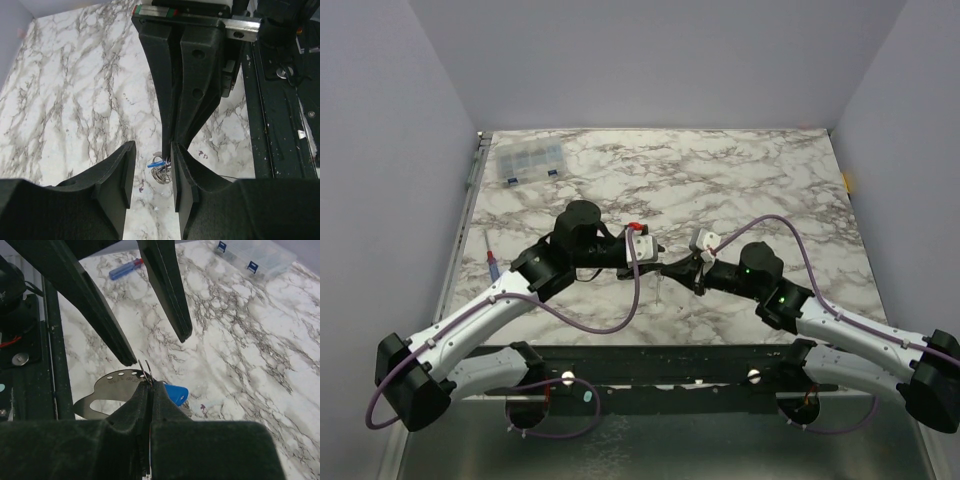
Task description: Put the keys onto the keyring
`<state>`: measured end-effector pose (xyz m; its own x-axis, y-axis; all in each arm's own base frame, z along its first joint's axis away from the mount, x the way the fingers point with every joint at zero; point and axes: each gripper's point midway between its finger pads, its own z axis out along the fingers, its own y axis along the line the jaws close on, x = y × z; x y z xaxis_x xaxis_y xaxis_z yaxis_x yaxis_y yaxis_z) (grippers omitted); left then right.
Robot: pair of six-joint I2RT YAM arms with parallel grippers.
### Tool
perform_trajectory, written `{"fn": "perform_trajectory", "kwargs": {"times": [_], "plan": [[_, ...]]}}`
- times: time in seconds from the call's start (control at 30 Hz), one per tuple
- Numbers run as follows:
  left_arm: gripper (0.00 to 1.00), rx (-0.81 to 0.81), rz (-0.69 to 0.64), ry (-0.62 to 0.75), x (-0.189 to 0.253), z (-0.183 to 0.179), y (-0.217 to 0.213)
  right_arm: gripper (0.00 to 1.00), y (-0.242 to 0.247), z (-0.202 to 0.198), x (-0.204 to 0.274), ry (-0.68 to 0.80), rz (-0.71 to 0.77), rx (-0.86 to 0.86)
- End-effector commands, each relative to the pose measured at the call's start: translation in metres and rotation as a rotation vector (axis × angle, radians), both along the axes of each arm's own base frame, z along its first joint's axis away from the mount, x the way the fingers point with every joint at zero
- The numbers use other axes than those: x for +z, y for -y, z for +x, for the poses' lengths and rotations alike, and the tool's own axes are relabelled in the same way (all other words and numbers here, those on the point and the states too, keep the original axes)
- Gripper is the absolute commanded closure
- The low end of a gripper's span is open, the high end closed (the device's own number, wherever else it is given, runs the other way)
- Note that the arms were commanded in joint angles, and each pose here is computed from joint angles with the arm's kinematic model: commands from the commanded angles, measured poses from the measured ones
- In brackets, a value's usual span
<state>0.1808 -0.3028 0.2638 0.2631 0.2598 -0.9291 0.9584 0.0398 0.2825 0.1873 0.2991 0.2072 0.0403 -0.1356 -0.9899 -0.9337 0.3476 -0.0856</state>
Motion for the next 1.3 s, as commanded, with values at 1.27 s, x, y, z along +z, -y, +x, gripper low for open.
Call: {"fn": "perform_trajectory", "kwargs": {"times": [1.27], "plan": [[0.52,-0.065,0.054,-0.101,-0.035,-0.015,-0.002,0.99,0.001,-0.007,0.024,0.017,0.047,0.015]]}}
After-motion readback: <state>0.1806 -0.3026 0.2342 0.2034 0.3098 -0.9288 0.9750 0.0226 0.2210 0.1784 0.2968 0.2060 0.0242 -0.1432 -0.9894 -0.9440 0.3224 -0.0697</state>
